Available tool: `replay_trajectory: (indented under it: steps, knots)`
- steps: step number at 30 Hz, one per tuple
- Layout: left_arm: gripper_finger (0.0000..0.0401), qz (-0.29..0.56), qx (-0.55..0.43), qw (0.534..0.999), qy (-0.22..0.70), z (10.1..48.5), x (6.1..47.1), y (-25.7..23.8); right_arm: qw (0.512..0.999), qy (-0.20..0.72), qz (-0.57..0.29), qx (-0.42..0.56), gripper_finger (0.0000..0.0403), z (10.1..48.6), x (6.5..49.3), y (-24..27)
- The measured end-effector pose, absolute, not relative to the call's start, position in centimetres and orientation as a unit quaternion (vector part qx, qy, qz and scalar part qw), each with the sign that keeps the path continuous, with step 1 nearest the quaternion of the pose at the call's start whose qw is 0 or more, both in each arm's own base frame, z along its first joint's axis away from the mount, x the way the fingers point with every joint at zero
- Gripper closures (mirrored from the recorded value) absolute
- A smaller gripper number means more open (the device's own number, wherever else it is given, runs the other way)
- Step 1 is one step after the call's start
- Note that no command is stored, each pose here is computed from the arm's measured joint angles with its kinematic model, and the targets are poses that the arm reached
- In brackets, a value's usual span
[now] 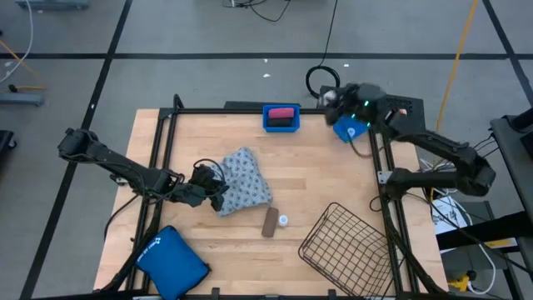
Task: Pick & Place Medicine items
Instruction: Put the top white medicine bottle into the right blue bin
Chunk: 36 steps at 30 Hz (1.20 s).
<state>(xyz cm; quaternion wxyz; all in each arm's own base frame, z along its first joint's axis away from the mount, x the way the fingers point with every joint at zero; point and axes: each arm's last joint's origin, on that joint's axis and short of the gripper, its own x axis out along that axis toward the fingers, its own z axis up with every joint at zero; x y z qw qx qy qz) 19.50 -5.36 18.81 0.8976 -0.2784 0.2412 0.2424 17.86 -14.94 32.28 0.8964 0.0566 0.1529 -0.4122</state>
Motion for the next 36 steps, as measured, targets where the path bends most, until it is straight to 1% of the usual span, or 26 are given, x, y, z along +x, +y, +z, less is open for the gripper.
replay_trajectory:
  steps: [4, 9, 15, 20, 24, 32, 36]
  knots:
    - [0.0288, 0.242, -0.278, 0.898, 0.241, 18.8, 19.5, -5.4, 0.852, 0.176, -0.487, 0.083, 0.0271, 31.5, 15.1, -18.0]
    - [0.0288, 0.242, -0.278, 0.898, 0.241, 18.8, 19.5, -5.4, 0.806, 0.215, -0.535, 0.132, 0.0272, 29.6, 12.8, -20.9]
    - [0.0288, 0.242, -0.278, 0.898, 0.241, 18.8, 19.5, -5.4, 0.763, 0.264, -0.562, 0.178, 0.0272, 27.0, 11.7, -23.3]
    - [0.0288, 0.242, -0.278, 0.898, 0.241, 18.8, 19.5, -5.4, 0.733, 0.32, -0.56, 0.216, 0.0272, 25.0, 11.3, -23.8]
    - [0.0288, 0.242, -0.278, 0.898, 0.241, 18.8, 19.5, -5.4, 0.722, 0.354, -0.549, 0.229, 0.0272, 24.4, 11.1, -23.4]
    - [0.0288, 0.242, -0.278, 0.898, 0.241, 18.8, 19.5, -5.4, 0.72, 0.378, -0.529, 0.242, 0.0272, 23.3, 11.1, -22.8]
    - [0.0288, 0.242, -0.278, 0.898, 0.241, 18.8, 19.5, -5.4, 0.733, 0.385, -0.505, 0.245, 0.0272, 22.1, 11.4, -22.2]
